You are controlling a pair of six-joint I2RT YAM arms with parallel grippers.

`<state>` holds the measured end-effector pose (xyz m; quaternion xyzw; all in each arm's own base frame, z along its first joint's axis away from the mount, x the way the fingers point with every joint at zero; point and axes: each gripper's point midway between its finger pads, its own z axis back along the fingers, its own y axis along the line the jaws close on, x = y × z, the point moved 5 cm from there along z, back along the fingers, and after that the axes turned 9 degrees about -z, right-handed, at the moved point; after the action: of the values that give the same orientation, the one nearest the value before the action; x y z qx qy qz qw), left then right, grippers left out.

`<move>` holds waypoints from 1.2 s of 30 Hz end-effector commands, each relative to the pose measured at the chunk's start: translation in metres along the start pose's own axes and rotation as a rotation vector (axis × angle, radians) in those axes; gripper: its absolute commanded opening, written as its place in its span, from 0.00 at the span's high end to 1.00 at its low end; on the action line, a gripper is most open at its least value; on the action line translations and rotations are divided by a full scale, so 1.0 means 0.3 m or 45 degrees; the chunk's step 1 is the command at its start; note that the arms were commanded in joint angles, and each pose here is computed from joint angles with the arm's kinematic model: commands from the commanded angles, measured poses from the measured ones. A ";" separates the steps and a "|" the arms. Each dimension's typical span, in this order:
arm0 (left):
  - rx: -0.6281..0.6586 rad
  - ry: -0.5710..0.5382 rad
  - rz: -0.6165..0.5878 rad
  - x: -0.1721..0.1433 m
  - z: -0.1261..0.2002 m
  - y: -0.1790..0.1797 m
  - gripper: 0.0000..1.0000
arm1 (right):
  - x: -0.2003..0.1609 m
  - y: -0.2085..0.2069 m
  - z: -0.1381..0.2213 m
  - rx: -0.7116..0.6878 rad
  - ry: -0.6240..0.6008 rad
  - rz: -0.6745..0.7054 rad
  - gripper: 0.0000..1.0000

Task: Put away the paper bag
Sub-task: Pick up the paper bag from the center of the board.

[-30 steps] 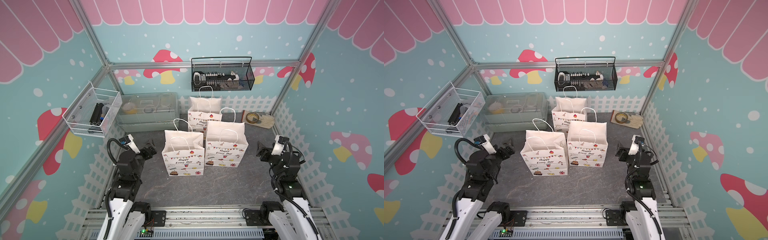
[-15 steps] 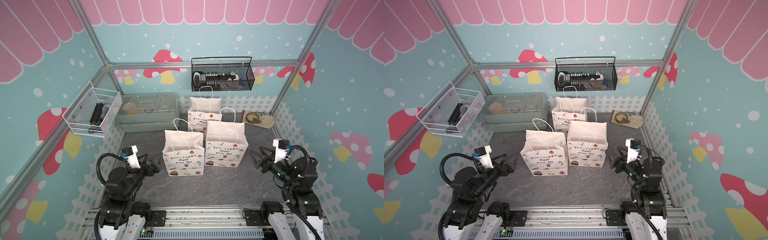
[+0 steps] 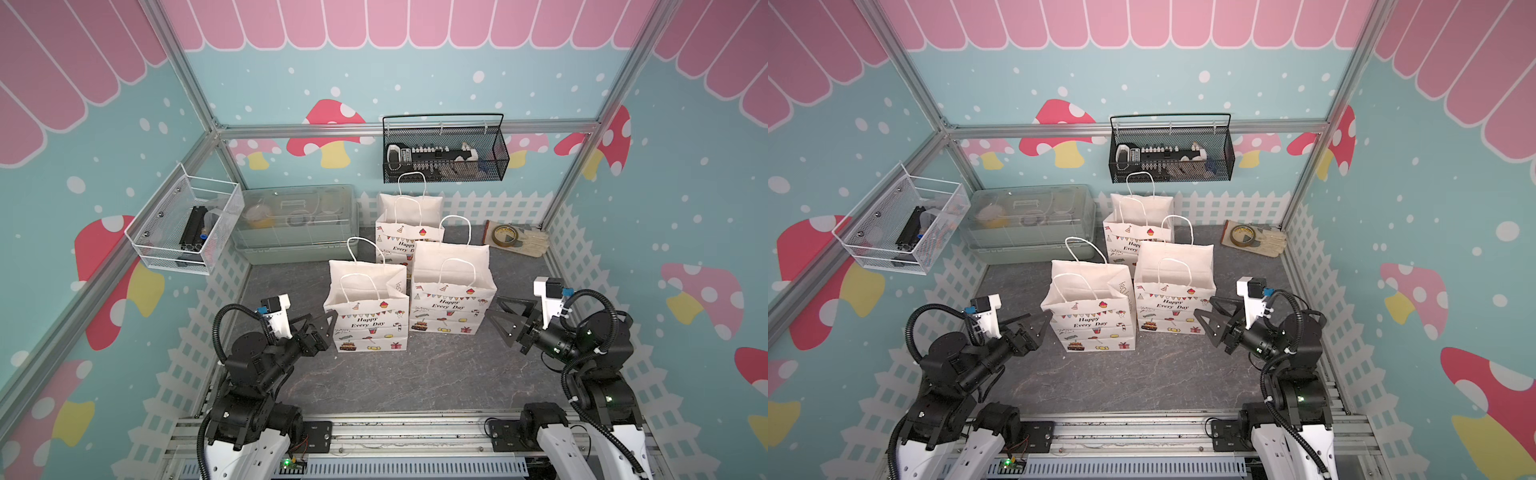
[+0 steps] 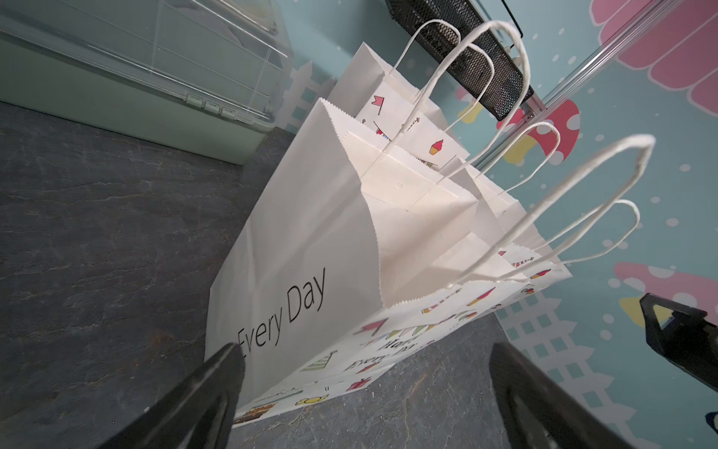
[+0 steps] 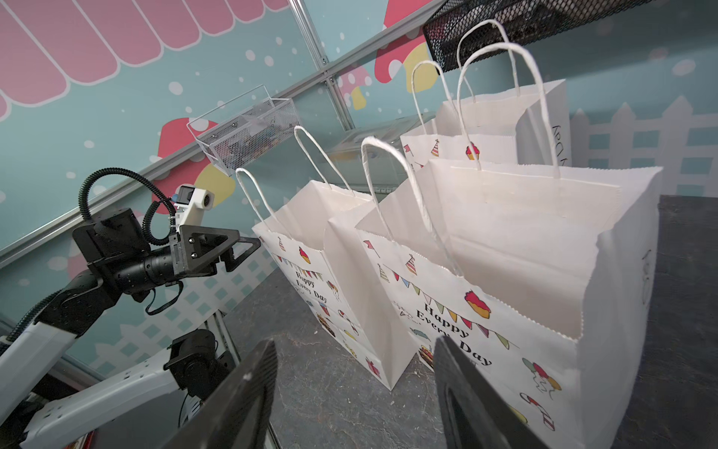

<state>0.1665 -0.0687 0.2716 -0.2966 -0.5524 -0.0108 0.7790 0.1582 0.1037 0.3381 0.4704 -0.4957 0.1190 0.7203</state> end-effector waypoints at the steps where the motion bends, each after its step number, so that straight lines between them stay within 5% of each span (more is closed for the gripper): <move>1: 0.002 -0.005 0.001 -0.002 -0.021 -0.001 0.01 | 0.023 0.023 -0.051 0.059 0.011 0.040 0.36; 17: 0.044 0.011 -0.087 -0.045 -0.047 0.012 0.01 | -0.176 0.095 -0.307 0.022 0.374 0.269 0.38; 36: 0.036 0.048 -0.107 -0.068 -0.090 0.025 0.01 | -0.215 0.040 -0.467 -0.116 0.271 0.457 0.38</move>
<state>0.1842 -0.0809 0.2438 -0.2633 -0.5412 -0.0327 0.7979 0.1963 0.2395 0.2753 0.3420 -0.4582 0.2746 0.7731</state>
